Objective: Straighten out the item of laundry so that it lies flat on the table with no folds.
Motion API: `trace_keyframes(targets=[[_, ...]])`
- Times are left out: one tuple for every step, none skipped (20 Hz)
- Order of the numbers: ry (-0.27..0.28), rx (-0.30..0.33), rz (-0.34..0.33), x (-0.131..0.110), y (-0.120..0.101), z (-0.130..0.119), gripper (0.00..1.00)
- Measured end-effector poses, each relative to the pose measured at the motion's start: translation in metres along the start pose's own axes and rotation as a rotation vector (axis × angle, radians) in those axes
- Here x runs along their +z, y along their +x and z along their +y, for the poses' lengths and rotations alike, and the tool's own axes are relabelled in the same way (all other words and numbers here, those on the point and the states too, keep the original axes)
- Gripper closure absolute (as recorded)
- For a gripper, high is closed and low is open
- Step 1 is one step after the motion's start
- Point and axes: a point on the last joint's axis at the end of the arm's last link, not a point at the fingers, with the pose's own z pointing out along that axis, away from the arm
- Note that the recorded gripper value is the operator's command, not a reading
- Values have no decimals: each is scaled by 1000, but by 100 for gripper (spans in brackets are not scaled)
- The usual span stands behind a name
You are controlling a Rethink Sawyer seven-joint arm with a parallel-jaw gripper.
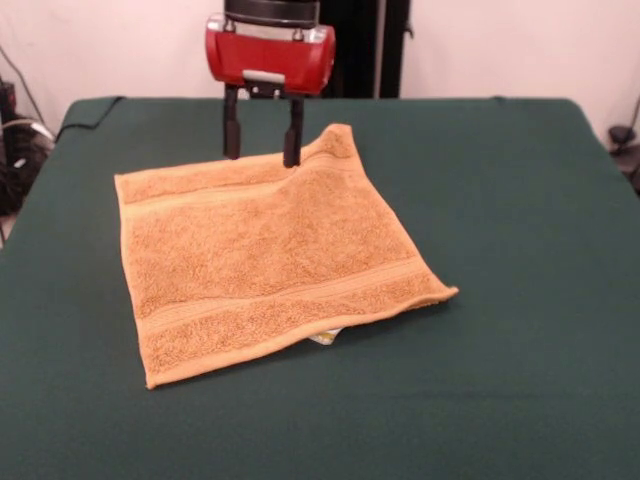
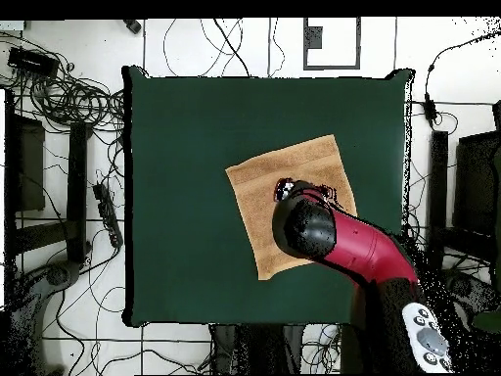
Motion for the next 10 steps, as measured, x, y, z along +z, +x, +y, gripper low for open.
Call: trace_keyframes(targets=[[0,-1,-5,2,-3,0,0],[0,-2,-10,3,-7,1,0],[1,-4,-13,6,-10,1,0],[1,-4,-16,9,-13,1,0],[1,-5,-18,12,-15,1,0],[1,-5,-19,16,-17,1,0],[1,-6,-19,20,-19,1,0],[1,-6,-19,23,-20,1,0],[1,-6,-19,25,-21,1,0],[0,-6,-17,29,-21,1,0]])
